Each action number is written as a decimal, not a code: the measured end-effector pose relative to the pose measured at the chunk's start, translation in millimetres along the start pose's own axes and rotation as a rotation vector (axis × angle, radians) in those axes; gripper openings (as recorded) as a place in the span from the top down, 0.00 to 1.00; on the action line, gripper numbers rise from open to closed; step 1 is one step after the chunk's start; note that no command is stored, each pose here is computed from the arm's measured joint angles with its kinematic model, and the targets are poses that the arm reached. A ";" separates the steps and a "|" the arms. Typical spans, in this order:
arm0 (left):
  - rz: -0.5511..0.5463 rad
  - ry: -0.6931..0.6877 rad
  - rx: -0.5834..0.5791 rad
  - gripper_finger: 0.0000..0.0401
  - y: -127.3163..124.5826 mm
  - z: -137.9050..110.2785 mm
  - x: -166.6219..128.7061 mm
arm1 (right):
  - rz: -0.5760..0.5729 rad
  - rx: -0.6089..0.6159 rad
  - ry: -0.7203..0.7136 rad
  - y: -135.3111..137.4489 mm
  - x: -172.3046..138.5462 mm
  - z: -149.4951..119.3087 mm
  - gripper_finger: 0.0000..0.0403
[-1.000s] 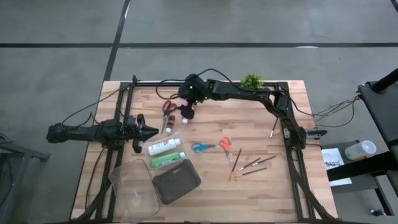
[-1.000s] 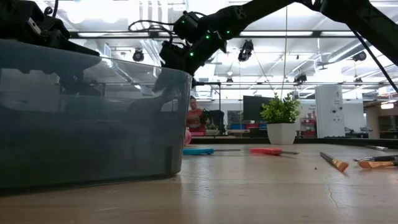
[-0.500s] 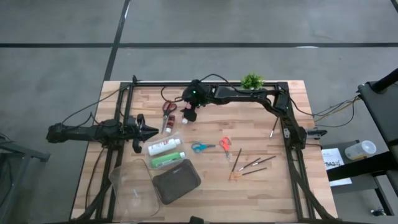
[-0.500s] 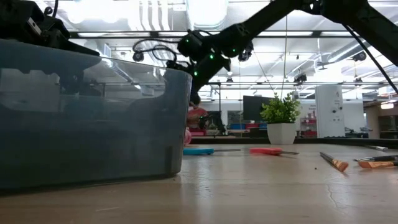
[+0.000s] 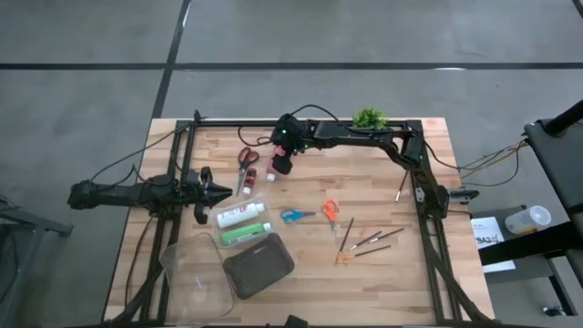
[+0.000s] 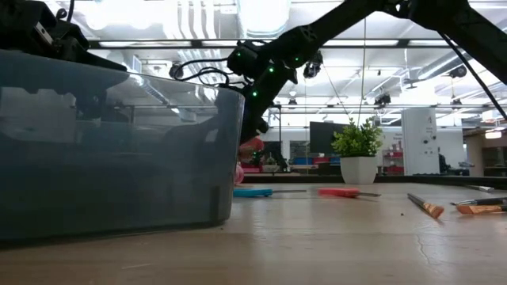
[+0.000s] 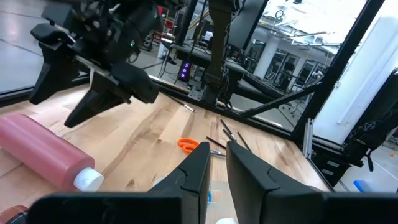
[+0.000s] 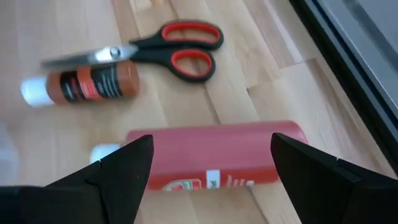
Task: Pick & Place Paint Supplies
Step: Put the pink paint bottle into the top transparent bin
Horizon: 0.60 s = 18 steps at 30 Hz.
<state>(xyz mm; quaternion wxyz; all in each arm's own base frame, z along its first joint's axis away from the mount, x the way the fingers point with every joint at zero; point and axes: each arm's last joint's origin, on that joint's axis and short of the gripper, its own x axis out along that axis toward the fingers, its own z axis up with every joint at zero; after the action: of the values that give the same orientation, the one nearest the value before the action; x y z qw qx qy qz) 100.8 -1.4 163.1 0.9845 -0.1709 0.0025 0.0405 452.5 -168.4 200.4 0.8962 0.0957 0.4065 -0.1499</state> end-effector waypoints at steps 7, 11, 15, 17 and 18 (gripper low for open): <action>0.000 0.000 0.000 0.85 0.0 0.1 0.0 | 0.054 0.128 -0.080 27.3 5.3 3.4 0.20; 0.000 0.000 0.000 0.85 0.0 0.0 0.0 | 0.097 0.223 -0.067 50.0 6.3 0.5 0.20; 0.000 0.000 0.000 0.85 0.0 0.1 0.0 | 0.060 0.273 -0.074 60.4 6.1 -1.0 0.20; 0.000 0.000 0.000 0.85 0.0 0.0 0.0 | 0.016 0.282 -0.083 63.1 7.7 -2.5 0.20; 0.000 0.000 0.000 0.85 0.0 -0.1 0.0 | 0.010 0.282 -0.087 64.3 11.0 -3.7 0.20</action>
<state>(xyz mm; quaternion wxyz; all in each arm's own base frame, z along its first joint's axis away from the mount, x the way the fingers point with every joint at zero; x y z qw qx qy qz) 100.8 -1.4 163.0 0.9845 -0.1709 0.0027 0.0403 479.1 -109.2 192.9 0.8914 0.2162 0.3415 -0.2051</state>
